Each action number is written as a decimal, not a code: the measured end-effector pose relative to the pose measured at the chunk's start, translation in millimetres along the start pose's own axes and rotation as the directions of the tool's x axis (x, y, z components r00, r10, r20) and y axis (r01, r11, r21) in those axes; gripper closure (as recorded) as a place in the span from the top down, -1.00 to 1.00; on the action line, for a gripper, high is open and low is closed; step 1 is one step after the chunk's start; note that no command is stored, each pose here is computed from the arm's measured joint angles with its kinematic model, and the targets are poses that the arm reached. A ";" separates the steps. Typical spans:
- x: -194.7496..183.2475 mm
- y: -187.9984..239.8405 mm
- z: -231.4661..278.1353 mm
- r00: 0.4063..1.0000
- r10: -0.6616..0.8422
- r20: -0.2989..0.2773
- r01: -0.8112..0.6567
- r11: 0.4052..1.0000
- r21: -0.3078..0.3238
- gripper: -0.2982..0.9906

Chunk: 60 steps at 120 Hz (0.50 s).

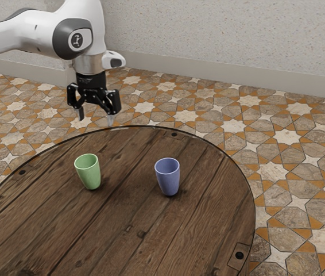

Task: Place the left cup onto the right cup

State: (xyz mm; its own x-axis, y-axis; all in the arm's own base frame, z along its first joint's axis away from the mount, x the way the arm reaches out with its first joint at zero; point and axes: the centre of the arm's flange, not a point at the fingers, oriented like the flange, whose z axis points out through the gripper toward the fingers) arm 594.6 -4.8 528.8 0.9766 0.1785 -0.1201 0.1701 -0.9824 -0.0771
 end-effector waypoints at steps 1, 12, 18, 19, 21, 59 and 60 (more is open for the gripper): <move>0.0 -0.1 0.0 1.000 0.000 0.000 0.000 1.000 0.000 0.54; -0.4 1.1 0.2 1.000 0.009 0.001 -0.009 1.000 0.001 0.54; -1.0 2.9 2.8 1.000 0.015 0.007 -0.015 1.000 0.001 0.54; -1.1 2.9 3.9 1.000 0.015 0.009 -0.015 1.000 0.001 0.54; -1.5 2.8 6.5 1.000 0.016 0.015 -0.016 1.000 0.002 0.54; -2.7 -9.1 71.4 0.996 0.013 0.093 -0.014 1.000 0.016 0.54; -2.9 -9.1 73.2 0.996 0.014 0.093 -0.015 1.000 0.017 0.54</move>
State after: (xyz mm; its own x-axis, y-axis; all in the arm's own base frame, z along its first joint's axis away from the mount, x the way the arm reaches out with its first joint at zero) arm 580.7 7.6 457.4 0.9622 0.1695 -0.2131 0.1528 -0.9839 -0.0925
